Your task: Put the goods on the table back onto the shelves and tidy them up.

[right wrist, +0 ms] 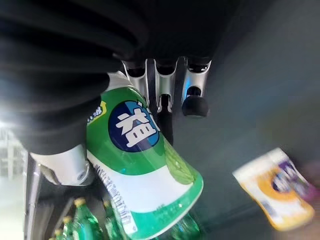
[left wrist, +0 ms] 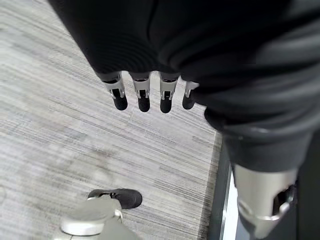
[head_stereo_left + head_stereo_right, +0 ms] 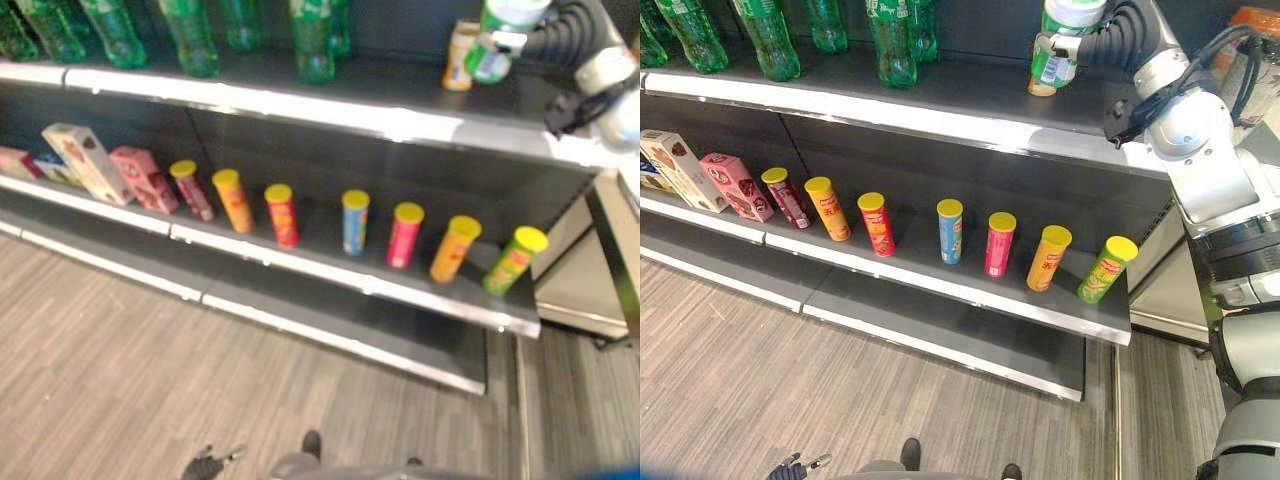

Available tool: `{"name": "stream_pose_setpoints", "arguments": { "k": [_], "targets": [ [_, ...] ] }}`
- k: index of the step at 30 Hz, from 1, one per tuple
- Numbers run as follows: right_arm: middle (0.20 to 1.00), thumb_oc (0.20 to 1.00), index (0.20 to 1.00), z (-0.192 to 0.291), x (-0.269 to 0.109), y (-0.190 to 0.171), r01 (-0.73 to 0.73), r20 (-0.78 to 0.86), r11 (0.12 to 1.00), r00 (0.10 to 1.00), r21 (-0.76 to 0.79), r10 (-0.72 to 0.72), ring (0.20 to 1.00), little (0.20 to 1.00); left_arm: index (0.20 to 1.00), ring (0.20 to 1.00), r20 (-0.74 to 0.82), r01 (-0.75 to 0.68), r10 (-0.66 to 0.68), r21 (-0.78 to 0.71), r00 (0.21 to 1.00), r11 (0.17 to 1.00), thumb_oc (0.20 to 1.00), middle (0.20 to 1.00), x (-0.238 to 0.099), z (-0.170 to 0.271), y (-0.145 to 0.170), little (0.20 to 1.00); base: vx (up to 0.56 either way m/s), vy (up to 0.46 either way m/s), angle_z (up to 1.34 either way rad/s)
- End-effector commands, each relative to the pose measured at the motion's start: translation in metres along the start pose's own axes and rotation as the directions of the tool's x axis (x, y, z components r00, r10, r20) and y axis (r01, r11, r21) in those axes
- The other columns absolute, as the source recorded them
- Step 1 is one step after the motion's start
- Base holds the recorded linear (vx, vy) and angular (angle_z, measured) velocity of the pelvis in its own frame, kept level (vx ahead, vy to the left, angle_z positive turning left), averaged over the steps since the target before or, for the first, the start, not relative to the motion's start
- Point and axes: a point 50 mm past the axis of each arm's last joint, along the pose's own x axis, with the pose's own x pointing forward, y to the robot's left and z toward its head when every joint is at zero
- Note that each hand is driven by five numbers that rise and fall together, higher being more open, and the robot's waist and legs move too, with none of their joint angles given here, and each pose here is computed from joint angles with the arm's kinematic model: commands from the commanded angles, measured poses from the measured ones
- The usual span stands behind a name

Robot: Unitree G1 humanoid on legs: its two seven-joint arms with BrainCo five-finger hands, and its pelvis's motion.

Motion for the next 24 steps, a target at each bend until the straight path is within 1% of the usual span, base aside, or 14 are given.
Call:
{"name": "stream_pose_setpoints", "arguments": {
  "k": [1,5,7,8,11,17,24],
  "targets": [
    [0.2,0.2,0.2,0.005,0.019,-0.026,0.088,-0.015,0.996,0.996,0.0,-0.088,0.2,0.2,1.0,1.0,0.07,-0.038,0.036,0.015,0.997,0.999,1.0,1.0,0.006,0.027,0.013,1.0,0.05,-0.056,0.22],
    [0.2,0.2,0.2,-0.01,0.019,-0.026,0.085,-0.094,0.996,0.992,-0.014,-0.086,0.2,0.2,1.0,1.0,0.052,-0.045,0.044,0.018,0.998,0.999,1.0,1.0,0.007,0.024,0.013,1.0,0.02,-0.043,0.16],
    [0.2,0.2,0.2,-0.013,0.019,-0.025,0.084,-0.109,0.996,0.99,-0.013,-0.085,0.2,0.2,1.0,1.0,0.044,-0.042,0.041,0.021,0.998,0.999,1.0,1.0,0.007,0.022,0.011,1.0,0.04,-0.033,0.22],
    [0.2,0.2,0.2,-0.021,0.019,-0.022,0.069,-0.152,0.997,0.986,-0.019,-0.071,0.2,0.2,1.0,1.0,0.023,-0.037,0.037,0.024,0.999,0.999,1.0,1.0,0.006,0.017,0.01,1.0,0.04,-0.026,0.24],
    [0.2,0.2,0.2,-0.026,0.019,-0.019,0.073,-0.174,0.997,0.982,-0.002,-0.072,0.2,0.2,1.0,1.0,0.02,-0.038,0.038,0.022,0.999,0.999,1.0,1.0,0.006,0.016,0.009,1.0,0.02,-0.016,0.17],
    [0.2,0.2,0.2,-0.028,0.021,-0.01,0.053,-0.184,0.998,0.982,0.028,-0.047,0.2,0.2,1.0,1.0,0.014,-0.037,0.036,0.026,0.999,0.999,1.0,1.0,0.006,0.015,0.006,1.0,0.01,-0.007,0.06],
    [0.2,0.2,0.2,-0.026,0.023,-0.004,0.018,-0.178,1.0,0.984,0.01,-0.016,0.2,0.2,1.0,1.0,0.018,-0.038,0.037,0.032,0.999,0.999,1.0,1.0,0.006,0.016,0.006,1.0,0.0,0.001,0.0]
  ]
}}
